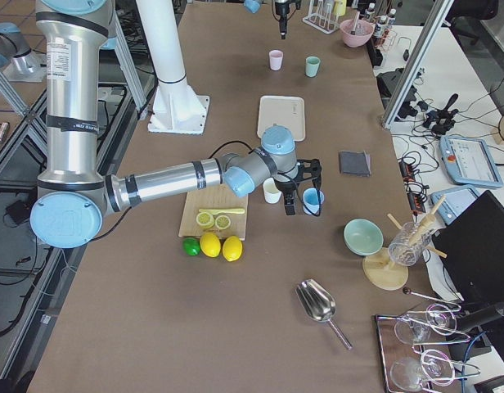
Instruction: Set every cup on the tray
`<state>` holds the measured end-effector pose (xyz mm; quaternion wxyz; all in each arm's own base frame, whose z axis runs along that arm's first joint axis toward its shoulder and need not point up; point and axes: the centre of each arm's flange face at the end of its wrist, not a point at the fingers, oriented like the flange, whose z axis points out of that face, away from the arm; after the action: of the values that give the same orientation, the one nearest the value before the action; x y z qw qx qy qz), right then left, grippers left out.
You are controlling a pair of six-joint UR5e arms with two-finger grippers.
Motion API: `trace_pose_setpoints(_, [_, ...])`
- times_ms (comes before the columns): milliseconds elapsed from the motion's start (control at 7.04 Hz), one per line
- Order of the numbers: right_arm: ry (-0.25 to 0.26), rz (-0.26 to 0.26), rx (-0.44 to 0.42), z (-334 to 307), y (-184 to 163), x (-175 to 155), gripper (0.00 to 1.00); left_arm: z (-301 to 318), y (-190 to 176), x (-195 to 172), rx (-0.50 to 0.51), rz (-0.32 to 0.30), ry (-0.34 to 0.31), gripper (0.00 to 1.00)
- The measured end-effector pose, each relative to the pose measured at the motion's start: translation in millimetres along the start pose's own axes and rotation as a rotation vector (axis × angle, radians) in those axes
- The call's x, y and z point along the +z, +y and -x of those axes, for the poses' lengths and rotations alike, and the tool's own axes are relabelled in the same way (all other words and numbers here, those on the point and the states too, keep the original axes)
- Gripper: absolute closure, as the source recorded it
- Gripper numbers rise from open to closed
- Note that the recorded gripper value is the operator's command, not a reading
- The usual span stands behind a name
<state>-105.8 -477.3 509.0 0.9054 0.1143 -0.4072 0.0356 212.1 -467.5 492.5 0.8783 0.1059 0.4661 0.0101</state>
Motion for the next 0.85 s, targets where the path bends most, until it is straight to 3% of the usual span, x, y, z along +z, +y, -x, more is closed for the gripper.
trace_pose_setpoints(568, [0.000,-0.001,0.000,0.4,-0.7,0.4,0.00,-30.3,14.7,29.6,0.015,0.024,-0.001,0.27])
trace_pose_setpoints(710, [0.001,0.000,0.000,0.1,-0.7,0.6,0.00,-35.1,18.7,37.3,0.022,0.027,-0.010,0.43])
trace_pose_setpoints(852, [0.002,0.001,0.001,-0.4,-0.6,1.1,0.00,-39.4,24.7,48.1,0.029,0.029,-0.025,0.68])
